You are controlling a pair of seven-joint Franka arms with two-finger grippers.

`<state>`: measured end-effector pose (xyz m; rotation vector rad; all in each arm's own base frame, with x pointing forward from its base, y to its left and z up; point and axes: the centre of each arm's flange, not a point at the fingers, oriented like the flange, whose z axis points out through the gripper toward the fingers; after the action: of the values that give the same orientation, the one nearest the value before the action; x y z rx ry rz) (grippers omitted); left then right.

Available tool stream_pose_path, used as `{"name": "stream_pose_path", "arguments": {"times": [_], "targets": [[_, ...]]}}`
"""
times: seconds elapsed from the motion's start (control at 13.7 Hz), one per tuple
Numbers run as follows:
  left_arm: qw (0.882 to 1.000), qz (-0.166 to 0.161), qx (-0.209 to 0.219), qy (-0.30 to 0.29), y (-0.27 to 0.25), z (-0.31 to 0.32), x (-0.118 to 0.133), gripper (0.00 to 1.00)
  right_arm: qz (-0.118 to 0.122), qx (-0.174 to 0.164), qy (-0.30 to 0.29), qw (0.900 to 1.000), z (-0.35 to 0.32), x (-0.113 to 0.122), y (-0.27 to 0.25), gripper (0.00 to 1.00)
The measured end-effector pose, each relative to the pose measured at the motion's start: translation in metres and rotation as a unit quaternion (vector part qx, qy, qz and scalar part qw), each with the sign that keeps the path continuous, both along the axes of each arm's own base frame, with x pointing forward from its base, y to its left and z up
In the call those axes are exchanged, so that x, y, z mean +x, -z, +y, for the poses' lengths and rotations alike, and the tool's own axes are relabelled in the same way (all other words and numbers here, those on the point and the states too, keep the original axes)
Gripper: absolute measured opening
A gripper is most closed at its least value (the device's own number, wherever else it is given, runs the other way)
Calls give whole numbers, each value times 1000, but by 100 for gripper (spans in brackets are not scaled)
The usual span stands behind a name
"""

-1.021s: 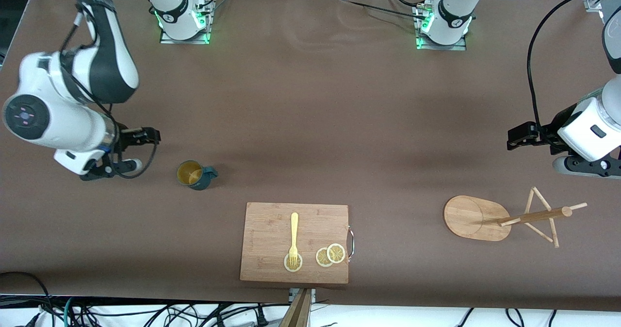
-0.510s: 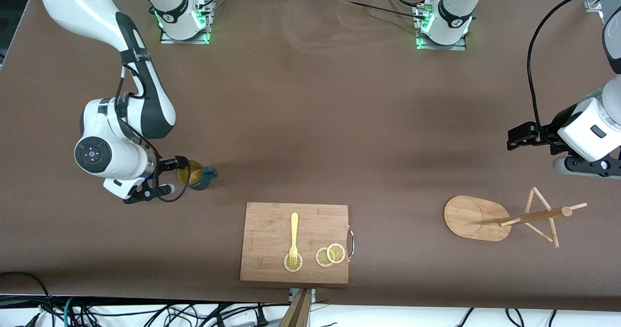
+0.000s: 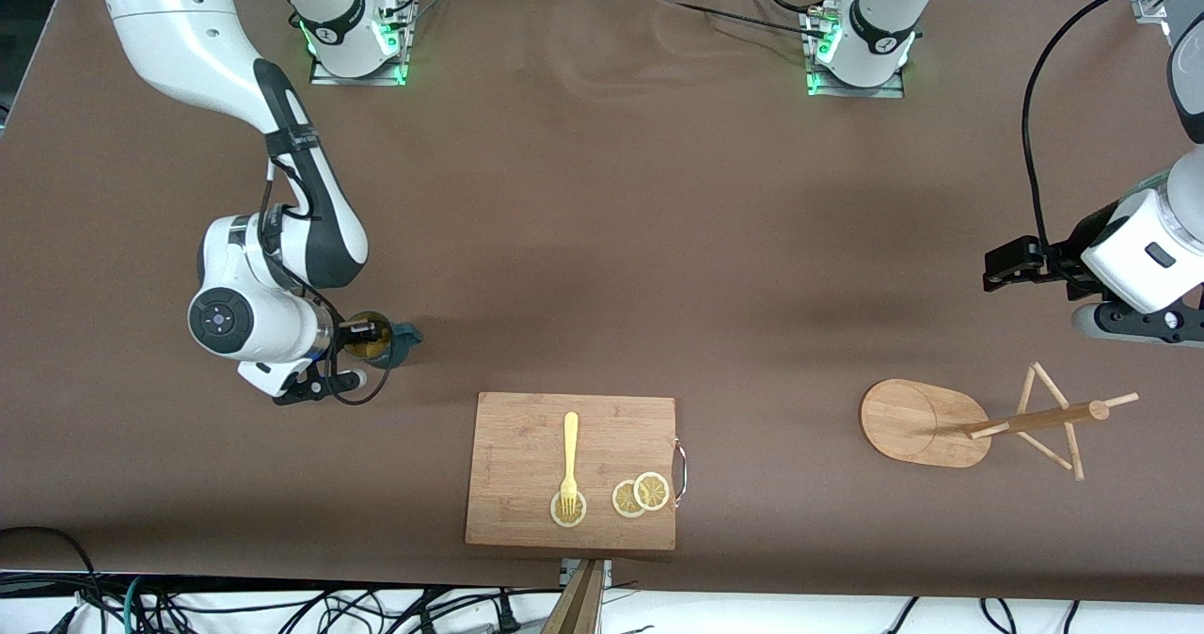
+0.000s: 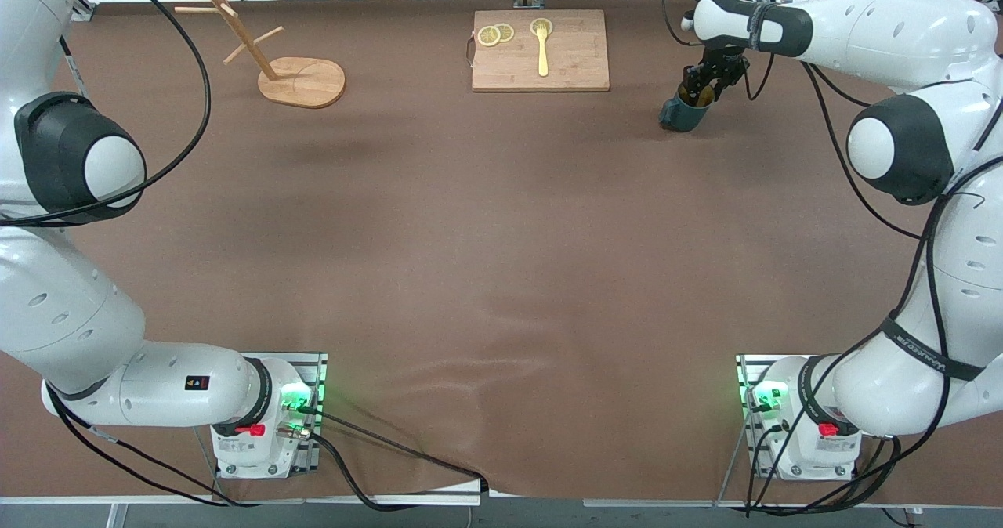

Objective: Pass cup and hang on rack
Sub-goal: 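Lift the teal mug with the right gripper and carry it toward the table middle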

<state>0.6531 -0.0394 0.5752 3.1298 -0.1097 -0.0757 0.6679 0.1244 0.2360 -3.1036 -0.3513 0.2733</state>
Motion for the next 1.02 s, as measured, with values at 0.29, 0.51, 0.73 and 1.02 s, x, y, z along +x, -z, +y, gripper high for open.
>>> {"name": "stream_pose_path", "arguments": {"times": [0.29, 0.51, 0.73, 1.02], "targets": [[1000, 0, 0, 0, 0, 0, 0, 100, -3, 5, 5, 1000, 7, 1, -3, 4], [1000, 0, 0, 0, 0, 0, 0, 100, -13, 22, 34, 999, 58, -1, -18, 4], [1000, 0, 0, 1, 0, -1, 0, 100, -29, 40, 60, 997, 151, -16, -46, 4], [1000, 1, 0, 0, 1, 0, 0, 100, -40, 40, 109, 992, 283, -66, -52, 4]]}}
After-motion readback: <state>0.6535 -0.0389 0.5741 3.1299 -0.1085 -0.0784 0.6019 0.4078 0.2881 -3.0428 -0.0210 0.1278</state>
